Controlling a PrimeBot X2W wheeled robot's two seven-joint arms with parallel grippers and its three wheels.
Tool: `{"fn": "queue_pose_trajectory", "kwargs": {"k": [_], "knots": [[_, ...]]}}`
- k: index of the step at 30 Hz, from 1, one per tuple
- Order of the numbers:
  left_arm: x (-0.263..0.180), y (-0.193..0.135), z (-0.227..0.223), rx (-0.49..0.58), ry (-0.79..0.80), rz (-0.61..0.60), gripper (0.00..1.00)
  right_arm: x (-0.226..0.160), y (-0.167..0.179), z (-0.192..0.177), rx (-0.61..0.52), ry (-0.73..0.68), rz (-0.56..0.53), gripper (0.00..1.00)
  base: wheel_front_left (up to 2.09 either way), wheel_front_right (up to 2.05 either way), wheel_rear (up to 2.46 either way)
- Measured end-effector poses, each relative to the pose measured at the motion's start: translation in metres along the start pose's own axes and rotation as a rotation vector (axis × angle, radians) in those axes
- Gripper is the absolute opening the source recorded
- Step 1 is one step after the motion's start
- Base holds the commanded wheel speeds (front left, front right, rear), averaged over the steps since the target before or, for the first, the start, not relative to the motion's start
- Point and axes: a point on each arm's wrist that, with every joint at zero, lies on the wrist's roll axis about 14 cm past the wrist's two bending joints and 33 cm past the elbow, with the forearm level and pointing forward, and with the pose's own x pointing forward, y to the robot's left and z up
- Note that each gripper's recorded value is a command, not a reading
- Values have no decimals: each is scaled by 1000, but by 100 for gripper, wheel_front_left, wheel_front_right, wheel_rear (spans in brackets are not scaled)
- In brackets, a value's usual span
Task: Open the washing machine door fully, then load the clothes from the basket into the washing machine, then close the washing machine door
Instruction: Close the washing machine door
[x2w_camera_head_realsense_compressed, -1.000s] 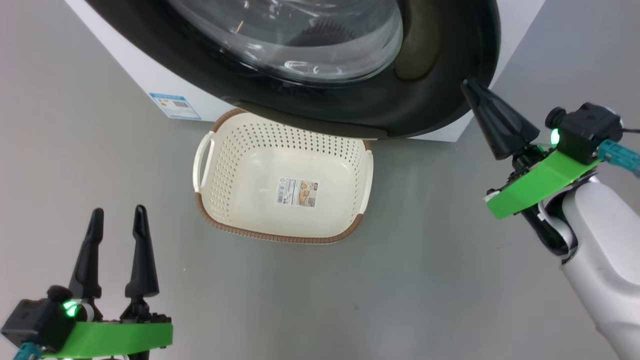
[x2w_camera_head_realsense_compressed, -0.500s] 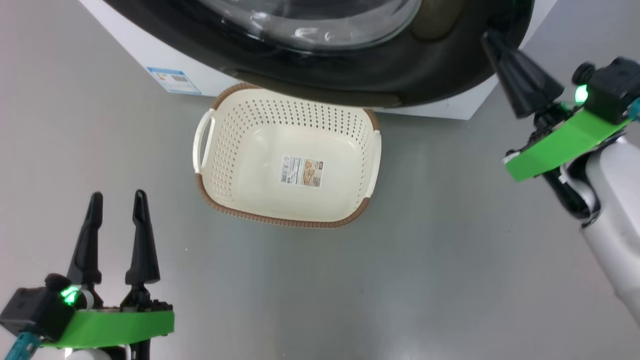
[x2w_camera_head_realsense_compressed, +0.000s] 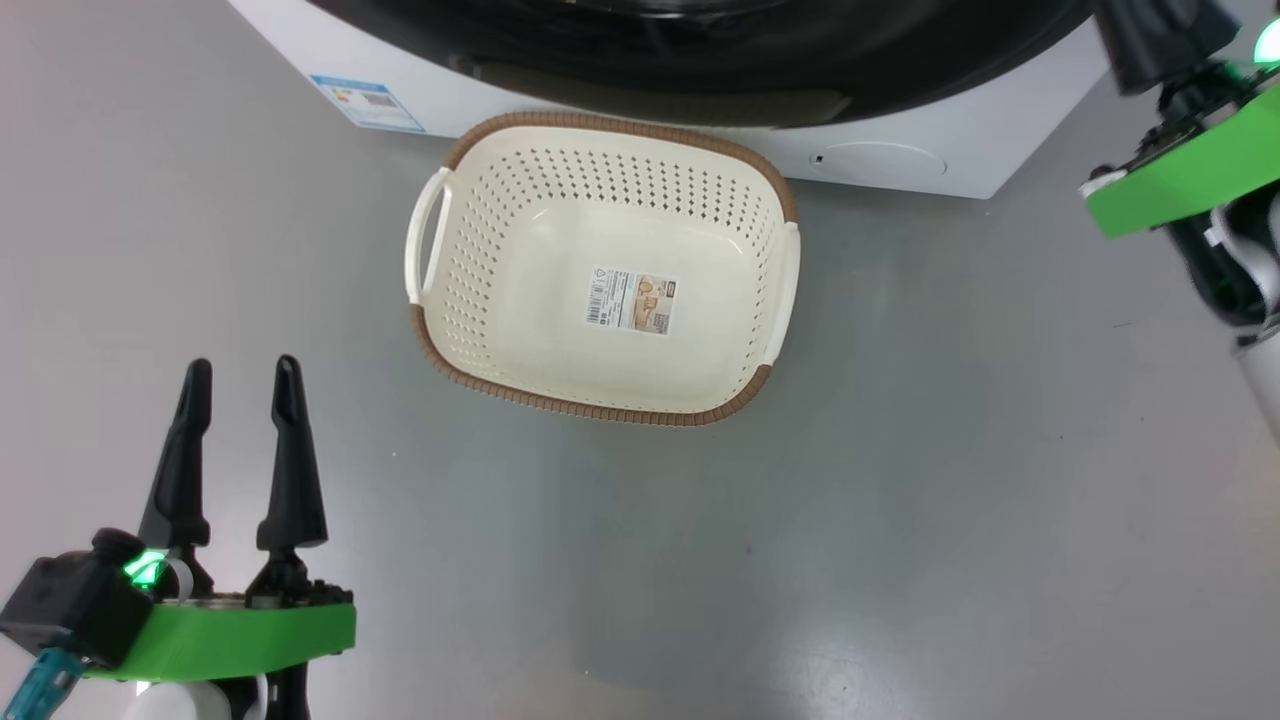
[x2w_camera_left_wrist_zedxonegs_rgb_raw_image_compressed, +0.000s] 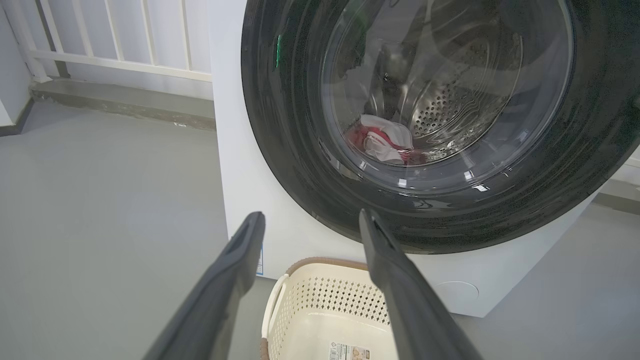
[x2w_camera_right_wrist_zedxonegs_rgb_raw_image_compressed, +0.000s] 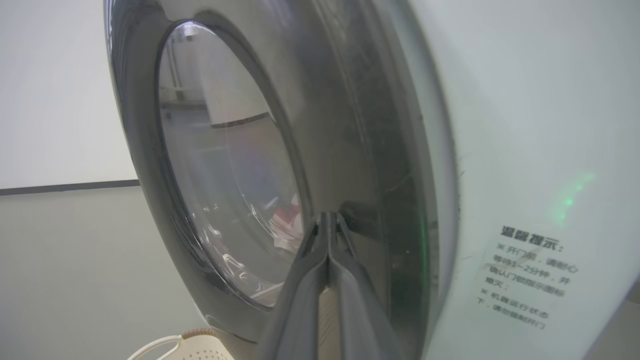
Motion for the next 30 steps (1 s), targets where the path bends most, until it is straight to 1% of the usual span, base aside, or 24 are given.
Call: {"fn": "queue_pose_trajectory", "kwargs": {"k": [8,16,26,27,28,30], "knots": [[-1,3,-2,5,8,10,100,10,-14,2,-17,-9,-21,0,0,0,0],[-2,2,0,3,1,7,100,11,-16,4,-28,-3,-18,0,0,0,0],[-2,-4,8,-6,-19,-9,100,6,-19,24,-42,-26,-39,0,0,0,0],[-3,-4,9,-8,-22,-10,100,4,-20,26,-44,-28,-50,3,0,0,0],[-3,-5,10,-9,-25,-12,100,2,-22,28,-45,-30,-61,18,0,0,0],[-4,-6,14,-11,-33,-17,100,-3,-24,32,-47,-31,-77,50,0,0,0]]}}
